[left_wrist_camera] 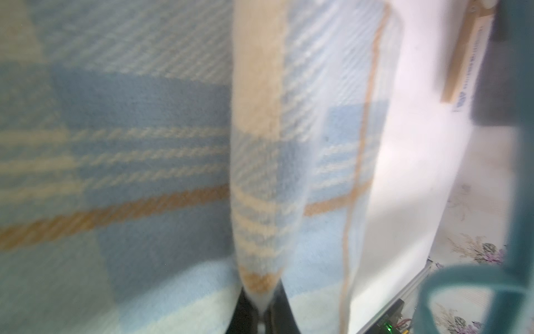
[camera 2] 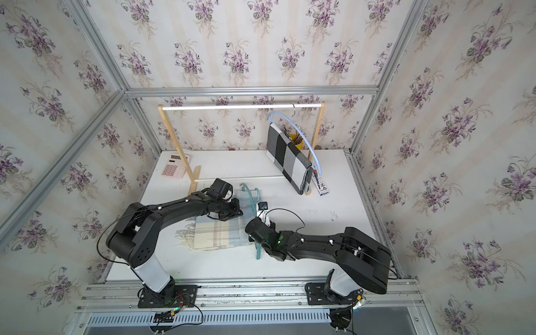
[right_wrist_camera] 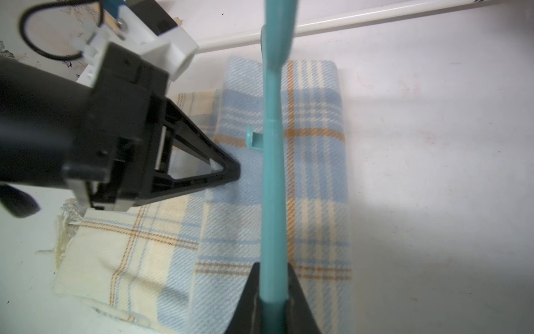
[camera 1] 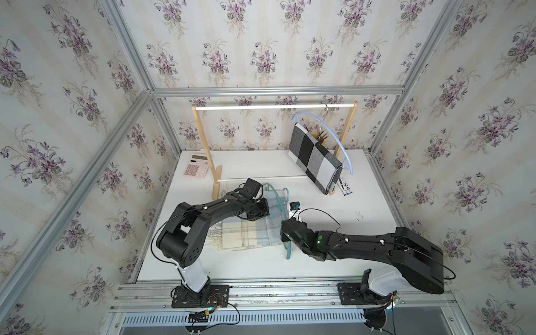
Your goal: Hang the scarf on the hanger
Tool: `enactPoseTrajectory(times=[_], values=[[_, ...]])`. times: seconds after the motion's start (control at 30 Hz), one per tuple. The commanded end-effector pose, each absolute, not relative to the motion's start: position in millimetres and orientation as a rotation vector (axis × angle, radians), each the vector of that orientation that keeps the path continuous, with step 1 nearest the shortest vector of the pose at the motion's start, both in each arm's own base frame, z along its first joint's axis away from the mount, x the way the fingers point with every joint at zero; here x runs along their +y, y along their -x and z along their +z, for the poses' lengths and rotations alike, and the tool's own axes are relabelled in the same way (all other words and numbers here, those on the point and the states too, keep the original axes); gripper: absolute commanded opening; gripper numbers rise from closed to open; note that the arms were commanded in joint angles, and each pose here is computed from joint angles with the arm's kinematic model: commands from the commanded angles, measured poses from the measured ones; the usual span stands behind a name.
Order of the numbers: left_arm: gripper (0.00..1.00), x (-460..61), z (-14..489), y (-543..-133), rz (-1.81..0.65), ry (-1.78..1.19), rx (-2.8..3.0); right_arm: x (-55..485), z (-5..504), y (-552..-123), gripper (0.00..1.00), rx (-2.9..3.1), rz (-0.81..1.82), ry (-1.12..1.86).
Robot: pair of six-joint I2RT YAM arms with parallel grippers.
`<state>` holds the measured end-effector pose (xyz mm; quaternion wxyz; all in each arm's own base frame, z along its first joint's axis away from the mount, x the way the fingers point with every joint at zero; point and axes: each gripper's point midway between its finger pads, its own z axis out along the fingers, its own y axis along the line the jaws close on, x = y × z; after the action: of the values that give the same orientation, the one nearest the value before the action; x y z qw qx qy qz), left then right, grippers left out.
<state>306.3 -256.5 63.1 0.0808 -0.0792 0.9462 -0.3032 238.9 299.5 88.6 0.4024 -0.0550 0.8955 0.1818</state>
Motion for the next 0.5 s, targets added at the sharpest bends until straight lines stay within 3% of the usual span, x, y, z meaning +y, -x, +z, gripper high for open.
enactPoseTrajectory(times=[0.0, 0.47], values=[[0.00, -251, 90, -305, -0.903, 0.194, 2.765, 280, 88, -243, 0.00, 2.287, 0.381, 0.132], [0.00, -199, 166, -271, -0.880, 0.233, 2.603, 244, 142, -274, 0.00, 2.259, 0.221, 0.201]])
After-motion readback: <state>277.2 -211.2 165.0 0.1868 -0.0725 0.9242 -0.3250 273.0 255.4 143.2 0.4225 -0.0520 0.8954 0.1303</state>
